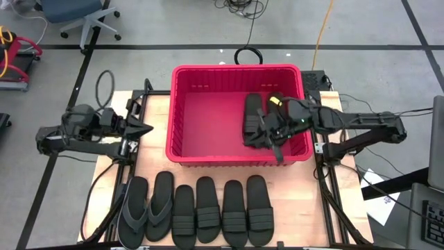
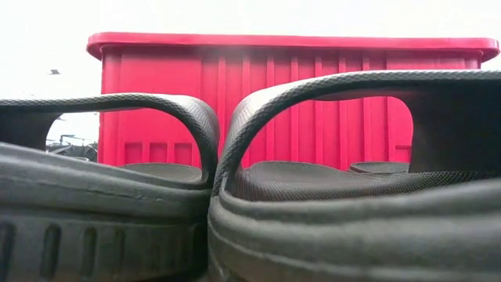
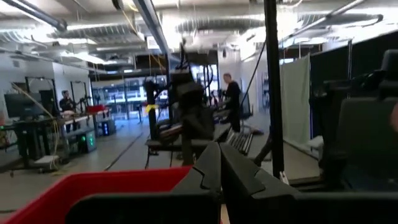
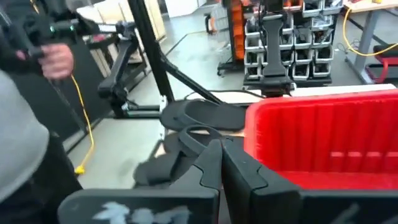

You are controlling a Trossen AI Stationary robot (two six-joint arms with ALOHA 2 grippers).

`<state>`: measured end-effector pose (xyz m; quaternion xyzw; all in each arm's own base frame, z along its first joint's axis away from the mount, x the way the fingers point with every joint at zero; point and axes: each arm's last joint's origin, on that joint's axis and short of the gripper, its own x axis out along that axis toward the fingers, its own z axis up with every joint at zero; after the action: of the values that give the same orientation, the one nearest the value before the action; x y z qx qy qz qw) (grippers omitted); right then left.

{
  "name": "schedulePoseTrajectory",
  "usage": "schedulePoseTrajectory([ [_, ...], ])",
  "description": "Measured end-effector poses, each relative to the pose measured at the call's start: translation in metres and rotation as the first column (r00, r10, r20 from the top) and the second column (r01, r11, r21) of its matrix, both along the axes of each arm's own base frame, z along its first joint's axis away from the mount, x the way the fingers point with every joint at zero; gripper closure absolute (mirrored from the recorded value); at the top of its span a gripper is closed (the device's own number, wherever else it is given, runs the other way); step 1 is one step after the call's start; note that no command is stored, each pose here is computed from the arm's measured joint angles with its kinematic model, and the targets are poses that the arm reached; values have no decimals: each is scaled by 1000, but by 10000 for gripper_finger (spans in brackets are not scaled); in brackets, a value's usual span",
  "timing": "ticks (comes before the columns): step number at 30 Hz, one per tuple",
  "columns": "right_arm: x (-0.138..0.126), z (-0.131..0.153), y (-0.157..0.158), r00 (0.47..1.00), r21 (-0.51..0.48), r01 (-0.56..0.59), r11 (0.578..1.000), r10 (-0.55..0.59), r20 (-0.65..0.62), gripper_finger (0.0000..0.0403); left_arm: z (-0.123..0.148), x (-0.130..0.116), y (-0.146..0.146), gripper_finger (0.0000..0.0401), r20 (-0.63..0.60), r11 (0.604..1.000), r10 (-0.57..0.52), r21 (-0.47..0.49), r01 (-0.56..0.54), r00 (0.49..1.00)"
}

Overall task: Pick and place slides into bin
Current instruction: Put the black slide into the red bin

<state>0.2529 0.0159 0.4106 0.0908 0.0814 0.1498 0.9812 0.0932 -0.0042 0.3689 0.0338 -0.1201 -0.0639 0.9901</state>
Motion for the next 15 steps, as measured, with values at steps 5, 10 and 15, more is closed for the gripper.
schedulePoseTrajectory([
  [5,-3,1,25,997,26,-72,997,72,0,403,-1,17,-1,400,-61,998,-26,-57,23,998],
  [10,-6,-1,39,999,-30,-34,999,34,-5,403,6,36,-18,401,-74,971,-239,-47,236,968],
  [15,-17,-3,42,997,-49,-45,998,42,-63,403,11,59,-32,401,-133,989,-146,-44,141,980],
])
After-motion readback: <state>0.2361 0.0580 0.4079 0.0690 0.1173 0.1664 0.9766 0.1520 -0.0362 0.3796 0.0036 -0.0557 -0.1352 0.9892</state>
